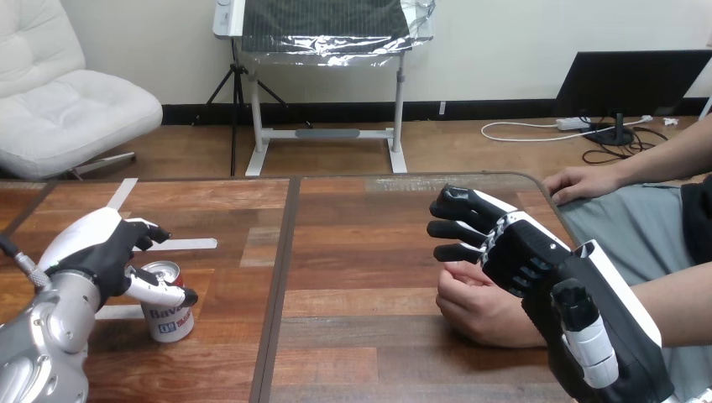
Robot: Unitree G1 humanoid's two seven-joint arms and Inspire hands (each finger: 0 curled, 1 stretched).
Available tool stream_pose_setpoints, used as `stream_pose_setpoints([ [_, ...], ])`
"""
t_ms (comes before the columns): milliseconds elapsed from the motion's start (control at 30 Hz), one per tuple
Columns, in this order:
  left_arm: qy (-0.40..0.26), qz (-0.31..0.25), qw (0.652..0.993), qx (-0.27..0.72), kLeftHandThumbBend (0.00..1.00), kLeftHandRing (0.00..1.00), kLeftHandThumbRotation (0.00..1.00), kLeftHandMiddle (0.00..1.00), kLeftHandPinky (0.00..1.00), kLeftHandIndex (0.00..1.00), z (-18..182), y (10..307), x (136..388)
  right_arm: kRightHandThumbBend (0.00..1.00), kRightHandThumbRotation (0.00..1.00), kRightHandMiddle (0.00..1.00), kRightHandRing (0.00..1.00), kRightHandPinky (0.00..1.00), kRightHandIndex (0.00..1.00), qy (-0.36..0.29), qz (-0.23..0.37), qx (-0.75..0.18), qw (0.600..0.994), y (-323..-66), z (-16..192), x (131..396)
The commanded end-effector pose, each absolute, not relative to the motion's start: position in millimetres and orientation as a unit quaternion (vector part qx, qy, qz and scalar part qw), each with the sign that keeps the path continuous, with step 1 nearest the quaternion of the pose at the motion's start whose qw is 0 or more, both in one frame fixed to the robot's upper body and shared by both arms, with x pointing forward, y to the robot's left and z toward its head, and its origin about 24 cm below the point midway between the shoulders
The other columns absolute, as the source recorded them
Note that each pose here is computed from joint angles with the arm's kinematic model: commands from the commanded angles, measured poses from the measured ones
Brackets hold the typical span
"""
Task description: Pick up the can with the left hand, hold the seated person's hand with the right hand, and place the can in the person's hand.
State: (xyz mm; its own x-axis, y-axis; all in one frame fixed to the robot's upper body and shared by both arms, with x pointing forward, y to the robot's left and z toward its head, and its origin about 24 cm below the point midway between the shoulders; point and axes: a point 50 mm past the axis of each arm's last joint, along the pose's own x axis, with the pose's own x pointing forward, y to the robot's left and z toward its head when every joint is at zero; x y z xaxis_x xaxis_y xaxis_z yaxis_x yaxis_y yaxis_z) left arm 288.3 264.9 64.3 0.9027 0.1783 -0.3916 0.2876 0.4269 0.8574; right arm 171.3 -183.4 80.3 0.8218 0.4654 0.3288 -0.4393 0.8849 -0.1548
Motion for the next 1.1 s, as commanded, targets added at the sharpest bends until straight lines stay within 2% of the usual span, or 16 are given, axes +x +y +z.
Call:
stream_pose_setpoints([
  [0, 0.186, -0.017, 0.815, 0.549, 0.79, 0.83, 0.18, 0.84, 0.79, 0.81, 85.4, 265.5, 293.2, 0.82, 0.96, 0.87, 0.84, 0.78, 0.86, -0.232, 0.247, -0.049, 0.94, -180.1, 100.5, 180.4],
  [1067, 0.202, -0.017, 0.806, 0.556, 0.82, 0.82, 0.13, 0.83, 0.78, 0.8, 83.3, 268.0, 293.0, 0.83, 0.96, 0.87, 0.84, 0.78, 0.86, -0.232, 0.244, -0.05, 0.94, -180.6, 100.9, 179.7],
])
